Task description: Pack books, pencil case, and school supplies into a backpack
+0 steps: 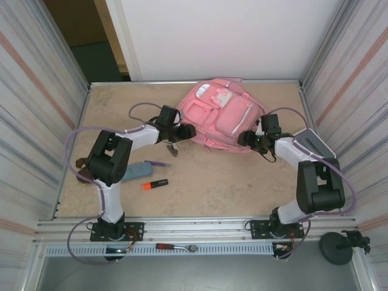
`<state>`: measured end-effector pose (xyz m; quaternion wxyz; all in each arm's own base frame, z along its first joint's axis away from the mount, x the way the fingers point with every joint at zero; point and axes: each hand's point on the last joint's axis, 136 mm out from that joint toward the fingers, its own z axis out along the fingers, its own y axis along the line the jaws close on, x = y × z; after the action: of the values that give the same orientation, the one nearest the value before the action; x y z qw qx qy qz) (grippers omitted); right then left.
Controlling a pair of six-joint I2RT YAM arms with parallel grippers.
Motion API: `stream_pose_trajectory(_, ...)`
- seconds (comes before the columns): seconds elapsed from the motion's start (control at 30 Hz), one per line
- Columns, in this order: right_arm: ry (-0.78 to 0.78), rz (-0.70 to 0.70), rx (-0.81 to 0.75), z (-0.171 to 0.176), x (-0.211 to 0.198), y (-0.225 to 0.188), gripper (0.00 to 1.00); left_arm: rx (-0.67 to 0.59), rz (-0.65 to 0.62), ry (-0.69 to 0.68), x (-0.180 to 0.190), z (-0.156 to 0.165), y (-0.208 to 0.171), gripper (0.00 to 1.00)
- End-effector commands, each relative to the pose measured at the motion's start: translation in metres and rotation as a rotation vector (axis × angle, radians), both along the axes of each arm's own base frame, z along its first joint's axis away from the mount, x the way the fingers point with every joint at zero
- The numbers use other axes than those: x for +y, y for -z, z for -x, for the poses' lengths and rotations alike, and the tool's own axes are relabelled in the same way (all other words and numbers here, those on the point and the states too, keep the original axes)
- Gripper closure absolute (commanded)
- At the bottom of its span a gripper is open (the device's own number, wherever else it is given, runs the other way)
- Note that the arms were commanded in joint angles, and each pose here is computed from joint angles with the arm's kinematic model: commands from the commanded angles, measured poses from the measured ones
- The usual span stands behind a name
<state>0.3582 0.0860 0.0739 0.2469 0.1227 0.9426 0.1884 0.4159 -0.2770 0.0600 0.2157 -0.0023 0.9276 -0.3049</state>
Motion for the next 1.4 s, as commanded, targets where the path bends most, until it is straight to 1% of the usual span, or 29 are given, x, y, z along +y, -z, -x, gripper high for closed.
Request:
stream_pose_trajectory(0.0,-0.010,0.015,-0.055,-0.001,-0.003,-0.015,0.31,-0.005,0.047,0.009,-0.011,-0.009,-0.006,0.41)
stream_pose_trajectory(0.23,-0.043,0.043,-0.121,0.017,0.001,-0.031,0.26,0.010,0.077,0.018,-0.018,-0.013,0.002,0.57)
stream_pose_trajectory(0.43,-0.127,0.080,-0.180,0.037,0.026,-0.033,0.26,0.011,0.094,0.027,-0.020,-0.012,0.003,0.73)
stream_pose_trajectory(0.67,-0.264,0.096,-0.254,0.048,0.069,-0.027,0.26,-0.023,0.122,0.046,-0.023,-0.007,-0.018,0.91)
stream_pose_trajectory(0.83,-0.333,0.107,-0.328,0.052,0.097,-0.024,0.28,-0.049,0.161,0.063,-0.026,-0.002,-0.040,1.00)
stream_pose_trajectory(1.07,-0.394,0.162,-0.394,0.052,0.125,-0.011,0.31,-0.075,0.192,0.078,-0.028,0.003,-0.062,1.00)
stream_pose_trajectory(1.2,-0.382,0.184,-0.428,0.047,0.136,-0.005,0.38,-0.084,0.206,0.084,-0.029,0.004,-0.069,1.00)
stream_pose_trajectory(1.37,-0.353,0.243,-0.464,0.042,0.148,0.007,0.44,-0.090,0.204,0.088,-0.028,0.005,-0.074,1.00)
